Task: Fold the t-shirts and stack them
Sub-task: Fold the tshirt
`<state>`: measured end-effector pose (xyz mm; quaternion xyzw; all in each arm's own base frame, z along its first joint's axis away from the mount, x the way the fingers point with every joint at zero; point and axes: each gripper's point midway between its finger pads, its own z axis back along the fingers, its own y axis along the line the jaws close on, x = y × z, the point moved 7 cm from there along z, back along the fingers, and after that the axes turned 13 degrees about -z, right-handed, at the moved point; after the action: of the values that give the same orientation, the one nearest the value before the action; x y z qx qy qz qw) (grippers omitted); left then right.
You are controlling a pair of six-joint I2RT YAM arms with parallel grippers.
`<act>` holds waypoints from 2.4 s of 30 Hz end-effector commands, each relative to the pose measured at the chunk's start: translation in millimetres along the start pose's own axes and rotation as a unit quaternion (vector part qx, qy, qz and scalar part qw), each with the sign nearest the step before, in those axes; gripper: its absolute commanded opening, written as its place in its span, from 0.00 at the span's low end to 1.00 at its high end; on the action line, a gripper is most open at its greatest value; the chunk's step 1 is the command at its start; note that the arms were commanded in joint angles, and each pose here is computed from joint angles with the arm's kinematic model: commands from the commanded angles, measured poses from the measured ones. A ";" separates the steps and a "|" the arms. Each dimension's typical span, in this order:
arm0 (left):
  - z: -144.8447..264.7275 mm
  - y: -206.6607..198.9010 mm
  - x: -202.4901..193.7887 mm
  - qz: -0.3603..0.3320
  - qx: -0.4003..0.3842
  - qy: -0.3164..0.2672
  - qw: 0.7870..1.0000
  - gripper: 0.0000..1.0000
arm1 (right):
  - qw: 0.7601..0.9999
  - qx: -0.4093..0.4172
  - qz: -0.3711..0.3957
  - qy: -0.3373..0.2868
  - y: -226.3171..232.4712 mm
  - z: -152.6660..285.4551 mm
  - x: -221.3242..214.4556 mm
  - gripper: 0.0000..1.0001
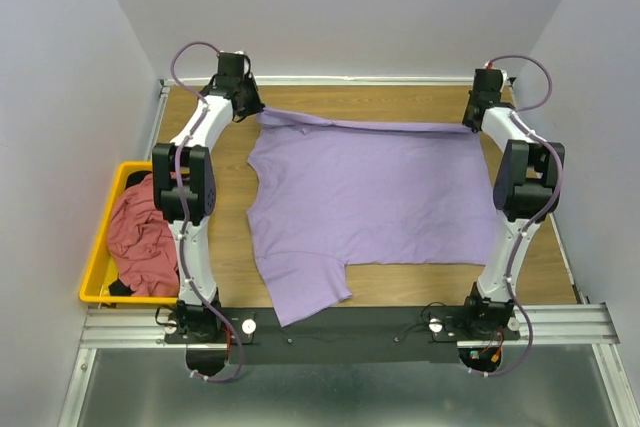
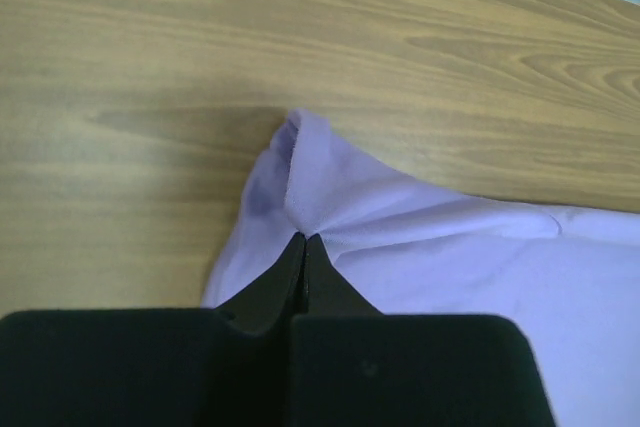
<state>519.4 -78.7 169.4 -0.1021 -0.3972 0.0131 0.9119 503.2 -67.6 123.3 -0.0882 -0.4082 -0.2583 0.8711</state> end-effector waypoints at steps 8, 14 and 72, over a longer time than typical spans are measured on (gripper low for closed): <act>77.1 -22.1 8.2 0.057 -0.061 -0.014 0.996 0.00 | 0.999 0.021 -0.032 -0.022 -8.7 38.1 18.6 0.01; 101.4 -25.3 -11.9 0.074 -0.073 -0.007 0.995 0.00 | 0.999 0.007 -0.035 -0.021 -15.9 47.2 16.4 0.01; 145.4 -26.9 -178.4 0.170 -0.154 0.101 0.968 0.54 | 0.989 -0.011 -0.109 0.101 -54.9 50.6 -47.9 0.63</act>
<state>292.5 -97.1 123.8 -0.2819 -0.2448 0.1101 0.9211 408.7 -78.2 91.0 -0.0656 -0.3002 -0.3714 0.8761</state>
